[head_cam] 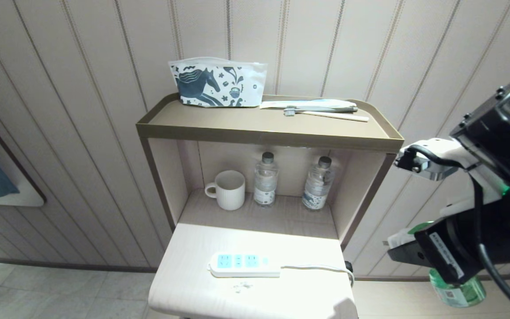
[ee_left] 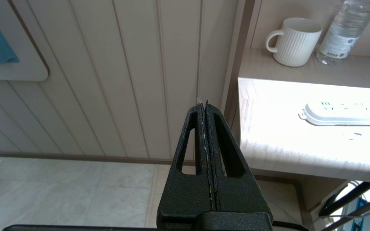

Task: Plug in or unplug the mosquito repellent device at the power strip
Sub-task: Insert the plug into the socket

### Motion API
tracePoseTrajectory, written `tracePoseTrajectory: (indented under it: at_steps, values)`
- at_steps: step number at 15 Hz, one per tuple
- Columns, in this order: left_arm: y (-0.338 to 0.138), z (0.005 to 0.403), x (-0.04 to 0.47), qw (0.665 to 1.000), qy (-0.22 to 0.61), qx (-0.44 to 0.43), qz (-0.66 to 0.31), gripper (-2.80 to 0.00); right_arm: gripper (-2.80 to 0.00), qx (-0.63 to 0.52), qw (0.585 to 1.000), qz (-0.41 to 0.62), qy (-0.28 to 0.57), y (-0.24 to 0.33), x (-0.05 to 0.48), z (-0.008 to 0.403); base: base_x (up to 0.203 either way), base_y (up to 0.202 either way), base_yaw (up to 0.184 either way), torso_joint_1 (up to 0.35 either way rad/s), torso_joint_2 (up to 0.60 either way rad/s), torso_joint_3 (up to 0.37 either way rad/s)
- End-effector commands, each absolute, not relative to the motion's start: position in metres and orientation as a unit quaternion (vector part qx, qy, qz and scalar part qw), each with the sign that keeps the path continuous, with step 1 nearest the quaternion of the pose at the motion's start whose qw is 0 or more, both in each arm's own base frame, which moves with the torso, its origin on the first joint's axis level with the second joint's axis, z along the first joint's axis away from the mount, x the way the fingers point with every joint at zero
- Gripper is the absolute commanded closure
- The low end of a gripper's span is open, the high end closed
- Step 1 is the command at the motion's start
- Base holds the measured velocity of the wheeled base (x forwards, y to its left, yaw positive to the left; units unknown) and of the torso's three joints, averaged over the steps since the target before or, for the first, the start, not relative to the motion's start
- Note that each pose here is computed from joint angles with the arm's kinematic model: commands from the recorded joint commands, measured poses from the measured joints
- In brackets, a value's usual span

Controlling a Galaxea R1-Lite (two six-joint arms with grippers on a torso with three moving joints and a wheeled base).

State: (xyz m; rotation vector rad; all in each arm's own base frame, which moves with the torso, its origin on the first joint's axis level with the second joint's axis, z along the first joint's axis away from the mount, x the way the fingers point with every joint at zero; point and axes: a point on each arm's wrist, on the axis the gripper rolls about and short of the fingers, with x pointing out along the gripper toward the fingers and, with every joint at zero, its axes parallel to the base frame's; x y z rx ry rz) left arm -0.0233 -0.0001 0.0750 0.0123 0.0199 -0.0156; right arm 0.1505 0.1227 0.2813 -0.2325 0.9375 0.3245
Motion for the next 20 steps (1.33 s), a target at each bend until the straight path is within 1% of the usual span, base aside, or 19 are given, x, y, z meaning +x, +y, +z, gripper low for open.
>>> tracePoseTrajectory:
  at_steps: [1,3,6,9,20]
  values:
    - [0.000,0.075,-0.023,1.000,0.011,0.006,-0.008,0.00,0.00,-0.118,0.864,0.154,0.465,0.127,0.155,0.273,0.000,0.000,0.000,0.000,0.00,0.000]
    - [0.000,0.075,-0.023,1.000,0.011,0.006,-0.008,0.00,0.00,-0.118,0.859,0.152,0.475,0.131,0.159,0.267,0.000,0.000,0.000,0.000,0.00,0.000]
    - [0.000,0.075,-0.023,1.000,0.011,0.006,-0.008,0.00,0.00,-0.105,0.861,0.158,0.471,0.134,0.158,0.269,0.000,0.000,0.000,0.000,0.00,0.000]
    - [0.000,0.075,-0.023,1.000,0.011,0.006,-0.008,0.00,0.00,-0.099,0.850,0.175,0.487,0.147,0.153,0.262,0.000,0.000,0.000,0.000,0.00,0.000]
    - [0.000,0.075,-0.023,1.000,0.011,0.006,-0.008,0.00,0.00,-0.111,0.839,0.178,0.501,0.160,0.159,0.253,0.000,0.000,0.000,0.000,0.00,0.000]
